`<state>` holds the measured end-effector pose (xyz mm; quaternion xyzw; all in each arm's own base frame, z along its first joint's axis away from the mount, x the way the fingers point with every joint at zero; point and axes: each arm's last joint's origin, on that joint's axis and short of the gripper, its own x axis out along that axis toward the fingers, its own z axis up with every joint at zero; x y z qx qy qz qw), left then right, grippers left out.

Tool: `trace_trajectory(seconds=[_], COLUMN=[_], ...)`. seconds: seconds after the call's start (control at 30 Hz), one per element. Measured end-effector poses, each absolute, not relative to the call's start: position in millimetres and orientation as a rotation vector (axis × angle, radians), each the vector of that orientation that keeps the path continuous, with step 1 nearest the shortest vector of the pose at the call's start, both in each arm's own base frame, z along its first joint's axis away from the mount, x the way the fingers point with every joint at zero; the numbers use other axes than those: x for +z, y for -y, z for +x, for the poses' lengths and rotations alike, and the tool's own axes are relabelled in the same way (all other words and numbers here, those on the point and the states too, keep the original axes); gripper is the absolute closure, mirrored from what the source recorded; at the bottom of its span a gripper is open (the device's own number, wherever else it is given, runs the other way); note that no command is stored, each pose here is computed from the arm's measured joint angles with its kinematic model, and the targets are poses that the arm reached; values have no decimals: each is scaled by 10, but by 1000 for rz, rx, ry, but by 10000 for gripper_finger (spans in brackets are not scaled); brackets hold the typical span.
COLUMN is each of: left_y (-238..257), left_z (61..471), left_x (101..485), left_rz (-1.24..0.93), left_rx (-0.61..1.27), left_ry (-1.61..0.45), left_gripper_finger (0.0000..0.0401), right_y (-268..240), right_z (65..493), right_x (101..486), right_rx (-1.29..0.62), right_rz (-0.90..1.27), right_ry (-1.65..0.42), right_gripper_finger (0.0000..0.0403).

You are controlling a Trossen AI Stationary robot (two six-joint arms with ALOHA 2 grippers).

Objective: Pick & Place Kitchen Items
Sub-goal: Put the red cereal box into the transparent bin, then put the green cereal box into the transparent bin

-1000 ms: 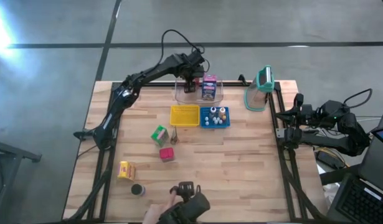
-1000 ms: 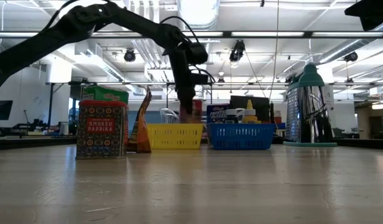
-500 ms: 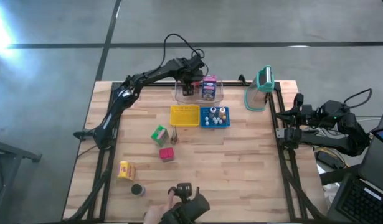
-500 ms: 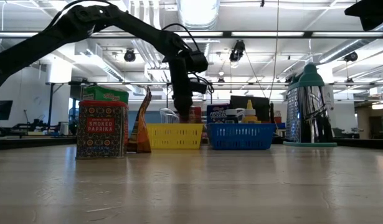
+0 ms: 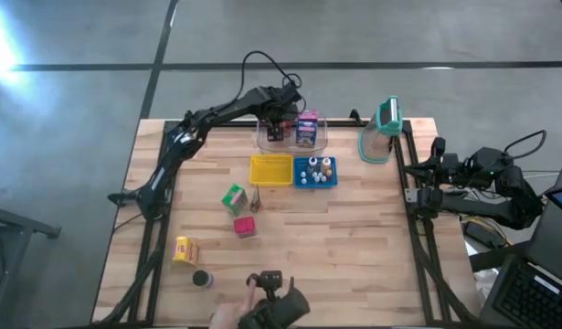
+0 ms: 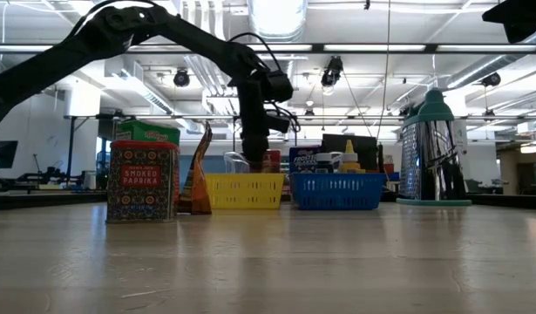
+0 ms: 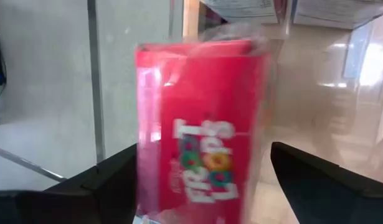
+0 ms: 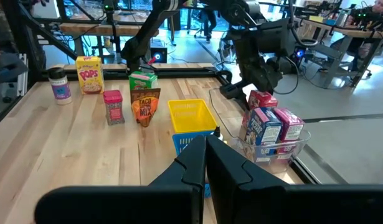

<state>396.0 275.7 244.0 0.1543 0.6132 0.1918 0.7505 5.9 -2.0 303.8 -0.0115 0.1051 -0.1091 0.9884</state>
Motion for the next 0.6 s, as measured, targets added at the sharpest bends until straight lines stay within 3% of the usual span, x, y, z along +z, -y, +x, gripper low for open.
trace_trajectory(seconds=[0.27,0.6], left_y=[-2677,-2315], left_z=[3929,3398], left_x=[2621,3524], left_rz=[370,172], left_rx=[422,538], left_ry=[-1322,-1208], left_gripper_finger=[66,65], right_y=[20,20], right_z=[58,58], right_x=[3038,3038], right_rx=[-219,-219], right_rz=[-23,-23], right_ry=[-211,-210], right_gripper_finger=[394,394])
